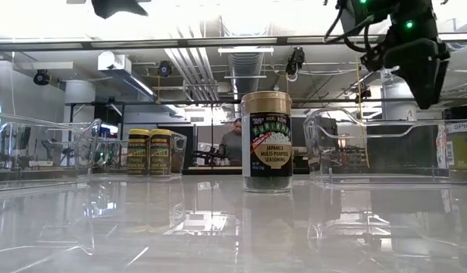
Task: Sort spices by type
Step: Adjust the black seasoning bottle in the middle right transparent bin, then put the bottom gold seasoning bottle into the middle left transparent bin
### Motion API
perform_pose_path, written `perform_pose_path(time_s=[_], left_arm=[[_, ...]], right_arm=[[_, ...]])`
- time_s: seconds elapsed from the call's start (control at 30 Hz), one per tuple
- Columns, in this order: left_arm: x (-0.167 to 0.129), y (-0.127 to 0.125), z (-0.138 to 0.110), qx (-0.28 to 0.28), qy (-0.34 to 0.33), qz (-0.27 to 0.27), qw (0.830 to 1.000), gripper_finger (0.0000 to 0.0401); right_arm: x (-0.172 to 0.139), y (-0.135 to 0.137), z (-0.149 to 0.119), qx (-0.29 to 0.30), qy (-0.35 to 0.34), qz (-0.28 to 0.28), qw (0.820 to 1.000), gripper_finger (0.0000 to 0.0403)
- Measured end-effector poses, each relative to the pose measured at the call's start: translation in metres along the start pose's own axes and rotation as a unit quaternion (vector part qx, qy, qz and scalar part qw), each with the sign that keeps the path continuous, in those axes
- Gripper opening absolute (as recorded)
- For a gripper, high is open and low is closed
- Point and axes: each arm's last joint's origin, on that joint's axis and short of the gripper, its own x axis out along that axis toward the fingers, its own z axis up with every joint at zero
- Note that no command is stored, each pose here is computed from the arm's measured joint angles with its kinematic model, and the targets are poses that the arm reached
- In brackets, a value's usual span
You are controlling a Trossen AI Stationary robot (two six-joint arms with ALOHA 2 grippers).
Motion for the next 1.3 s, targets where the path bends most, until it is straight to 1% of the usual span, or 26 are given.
perform_pose_path(time_s=[0.17, 0.27, 0.33, 0.4, 0.5, 0.6, 0.67, 0.77, 0.83, 0.9, 0.97, 1.07, 1.17, 1.3], left_arm=[[-0.02, -0.003, 0.019, -0.007, -0.042, -0.011, 0.999, 0.0256], [-0.031, -0.01, 0.025, -0.011, -0.042, -0.051, 0.998, 0.0256], [-0.038, -0.017, 0.026, -0.019, -0.033, -0.092, 0.995, 0.0256], [-0.043, -0.025, 0.021, -0.04, -0.005, -0.131, 0.991, 0.0256], [-0.048, -0.037, 0.009, -0.073, 0.053, -0.172, 0.981, 0.0256], [-0.049, -0.052, -0.006, -0.103, 0.11, -0.189, 0.97, 0.0256], [-0.046, -0.068, -0.014, -0.115, 0.137, -0.2, 0.963, 0.0256], [-0.039, -0.097, -0.024, -0.105, 0.181, -0.209, 0.955, 0.0256], [-0.035, -0.114, -0.032, -0.094, 0.216, -0.199, 0.951, 0.0256], [-0.032, -0.126, -0.041, -0.097, 0.264, -0.168, 0.945, 0.0256], [-0.029, -0.135, -0.05, -0.113, 0.317, -0.12, 0.934, 0.0256], [-0.025, -0.148, -0.064, -0.129, 0.387, -0.05, 0.912, 0.0256], [-0.022, -0.164, -0.08, -0.125, 0.43, -0.016, 0.894, 0.0256], [-0.012, -0.18, -0.101, -0.135, 0.467, 0.021, 0.874, 0.0256]], right_arm=[[-0.005, 0.0, 0.001, 0.004, -0.009, 0.007, 1.0, 0.0364], [-0.014, 0.001, 0.004, 0.01, -0.027, 0.02, 0.999, 0.0364], [-0.025, 0.0, 0.006, 0.015, -0.059, 0.018, 0.998, 0.0364], [-0.038, -0.001, 0.009, 0.024, -0.106, 0.007, 0.994, 0.0364], [-0.06, -0.005, 0.013, 0.046, -0.181, -0.013, 0.982, 0.0364], [-0.078, -0.008, 0.017, 0.064, -0.248, -0.019, 0.967, 0.0364], [-0.088, -0.009, 0.02, 0.061, -0.286, -0.022, 0.956, 0.0364], [-0.096, -0.008, 0.026, 0.047, -0.329, -0.026, 0.943, 0.0364], [-0.099, -0.007, 0.031, 0.036, -0.35, -0.027, 0.935, 0.0363], [-0.102, -0.005, 0.035, 0.037, -0.374, -0.022, 0.927, 0.0364], [-0.105, -0.003, 0.038, 0.043, -0.395, -0.017, 0.918, 0.0364], [-0.11, 0.0, 0.043, 0.047, -0.422, -0.001, 0.905, 0.0363], [-0.114, 0.002, 0.046, 0.049, -0.44, 0.012, 0.897, 0.0363], [-0.114, 0.003, 0.046, 0.047, -0.444, 0.014, 0.894, 0.0364]])
